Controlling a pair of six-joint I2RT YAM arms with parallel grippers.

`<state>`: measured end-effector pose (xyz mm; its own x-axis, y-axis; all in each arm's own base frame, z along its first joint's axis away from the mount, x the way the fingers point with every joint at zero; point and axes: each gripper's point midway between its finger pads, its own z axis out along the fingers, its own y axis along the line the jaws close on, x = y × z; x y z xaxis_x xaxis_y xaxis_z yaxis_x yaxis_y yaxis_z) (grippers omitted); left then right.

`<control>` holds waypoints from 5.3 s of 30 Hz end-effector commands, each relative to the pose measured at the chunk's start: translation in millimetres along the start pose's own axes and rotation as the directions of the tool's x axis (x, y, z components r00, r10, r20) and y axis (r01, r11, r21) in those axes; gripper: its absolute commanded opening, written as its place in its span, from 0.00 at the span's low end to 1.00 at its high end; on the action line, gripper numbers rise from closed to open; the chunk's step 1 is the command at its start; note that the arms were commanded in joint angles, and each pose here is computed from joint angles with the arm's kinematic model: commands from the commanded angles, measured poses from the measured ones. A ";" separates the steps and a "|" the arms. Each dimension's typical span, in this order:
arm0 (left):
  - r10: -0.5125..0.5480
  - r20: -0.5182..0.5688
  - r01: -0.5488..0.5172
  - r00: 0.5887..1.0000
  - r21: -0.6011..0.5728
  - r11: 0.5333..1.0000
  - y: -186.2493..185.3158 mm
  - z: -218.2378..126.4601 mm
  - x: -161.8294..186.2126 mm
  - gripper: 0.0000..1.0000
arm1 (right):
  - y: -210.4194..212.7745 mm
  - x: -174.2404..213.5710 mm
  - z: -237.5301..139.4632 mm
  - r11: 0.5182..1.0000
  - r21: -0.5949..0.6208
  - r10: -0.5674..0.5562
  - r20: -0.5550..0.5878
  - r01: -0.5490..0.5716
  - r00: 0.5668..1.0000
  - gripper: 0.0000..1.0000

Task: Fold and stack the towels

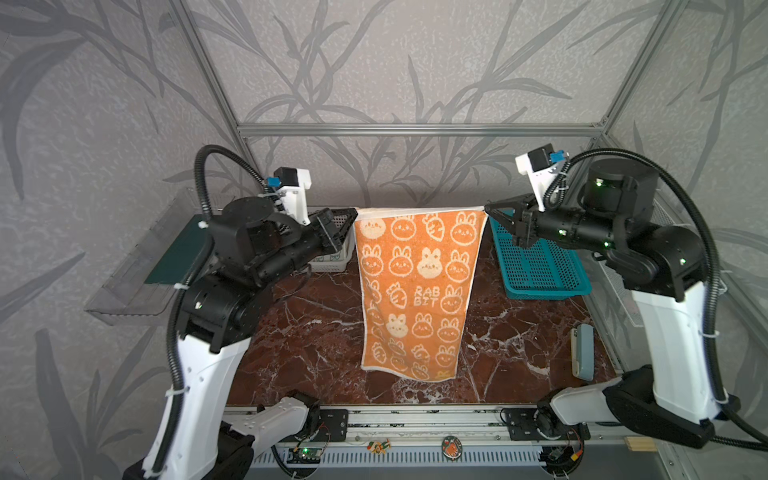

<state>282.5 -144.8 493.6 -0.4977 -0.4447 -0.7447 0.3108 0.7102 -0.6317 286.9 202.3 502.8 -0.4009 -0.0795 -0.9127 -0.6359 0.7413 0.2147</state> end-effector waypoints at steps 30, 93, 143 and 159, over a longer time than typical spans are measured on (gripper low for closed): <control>-0.355 -0.482 0.149 0.801 -0.414 0.898 253.4 203.3 184.5 0.00 | -161.6 262.1 187.2 0.909 0.304 0.412 -0.560 -0.284 0.719 0.00; -0.478 -0.525 0.182 0.704 -0.516 0.837 281.8 121.6 309.7 0.00 | -105.3 405.1 148.6 0.864 0.384 0.503 -0.686 -0.326 0.526 0.00; -0.396 -0.481 0.134 0.782 -0.491 0.861 264.7 155.0 242.3 0.00 | -127.5 339.8 155.2 0.882 0.375 0.469 -0.650 -0.285 0.597 0.00; -0.479 -0.500 0.167 0.722 -0.545 0.821 290.8 131.4 306.0 0.00 | -108.7 424.6 156.5 0.868 0.381 0.494 -0.726 -0.317 0.479 0.00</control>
<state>321.6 -155.8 65.6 -0.9302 -0.3492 -0.1132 -0.2326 0.7992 -0.5542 295.4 204.8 59.5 -0.9736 -0.1801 -0.1403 -0.2213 0.8960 0.3851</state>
